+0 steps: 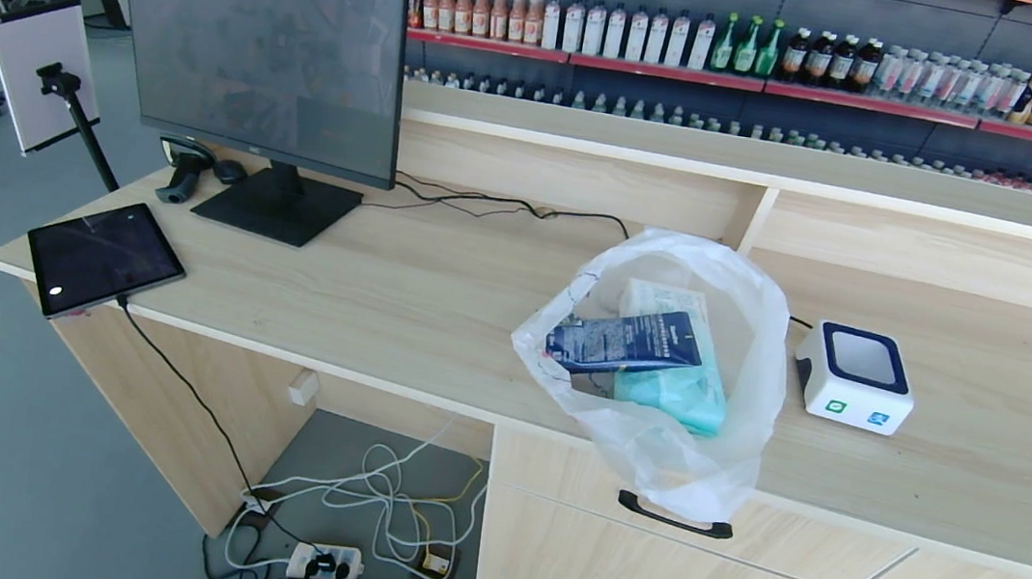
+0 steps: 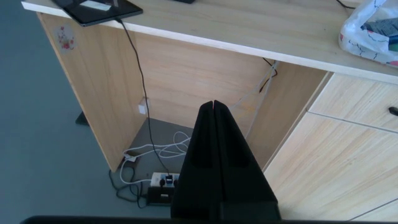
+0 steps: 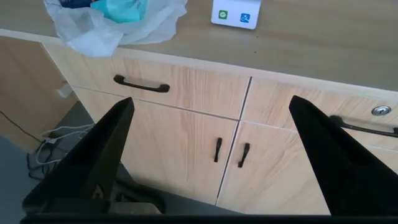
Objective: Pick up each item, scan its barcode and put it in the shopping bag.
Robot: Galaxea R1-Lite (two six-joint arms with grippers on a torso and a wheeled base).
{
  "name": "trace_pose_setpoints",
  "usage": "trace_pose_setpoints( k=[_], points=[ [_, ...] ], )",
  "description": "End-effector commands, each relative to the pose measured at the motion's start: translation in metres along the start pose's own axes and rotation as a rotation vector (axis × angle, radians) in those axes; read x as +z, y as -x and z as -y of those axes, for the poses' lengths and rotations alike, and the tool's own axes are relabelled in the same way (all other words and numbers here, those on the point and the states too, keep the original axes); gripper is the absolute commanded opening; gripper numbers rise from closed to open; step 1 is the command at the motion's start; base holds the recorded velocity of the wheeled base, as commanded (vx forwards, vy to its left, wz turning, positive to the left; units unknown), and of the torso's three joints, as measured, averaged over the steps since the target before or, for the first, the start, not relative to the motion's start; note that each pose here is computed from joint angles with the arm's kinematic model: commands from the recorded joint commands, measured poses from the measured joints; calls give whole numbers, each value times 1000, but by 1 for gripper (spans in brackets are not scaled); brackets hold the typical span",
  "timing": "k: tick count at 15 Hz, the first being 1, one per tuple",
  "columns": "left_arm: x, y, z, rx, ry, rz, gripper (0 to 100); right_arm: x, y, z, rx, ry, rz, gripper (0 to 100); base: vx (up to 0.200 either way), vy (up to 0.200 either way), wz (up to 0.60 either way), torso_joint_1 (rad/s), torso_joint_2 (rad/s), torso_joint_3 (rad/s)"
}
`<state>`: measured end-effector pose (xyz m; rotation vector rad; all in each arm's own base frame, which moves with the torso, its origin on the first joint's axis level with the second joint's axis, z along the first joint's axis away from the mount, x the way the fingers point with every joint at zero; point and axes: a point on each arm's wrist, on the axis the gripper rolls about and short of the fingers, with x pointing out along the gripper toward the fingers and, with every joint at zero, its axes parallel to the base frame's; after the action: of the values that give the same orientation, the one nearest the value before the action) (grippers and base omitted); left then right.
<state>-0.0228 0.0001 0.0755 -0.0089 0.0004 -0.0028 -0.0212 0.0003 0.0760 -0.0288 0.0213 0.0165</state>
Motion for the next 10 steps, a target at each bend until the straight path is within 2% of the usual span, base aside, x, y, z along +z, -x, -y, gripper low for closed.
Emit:
trace_pose_setpoints(
  k=[1, 10],
  points=[
    [0, 0, 0, 0, 0, 0, 0, -1, 2, 0, -3, -1, 21, 100, 0, 0, 0, 0, 0, 0],
    [0, 0, 0, 0, 2, 0, 0, -1, 2, 0, -2, 11, 21, 100, 0, 0, 0, 0, 0, 0]
  ],
)
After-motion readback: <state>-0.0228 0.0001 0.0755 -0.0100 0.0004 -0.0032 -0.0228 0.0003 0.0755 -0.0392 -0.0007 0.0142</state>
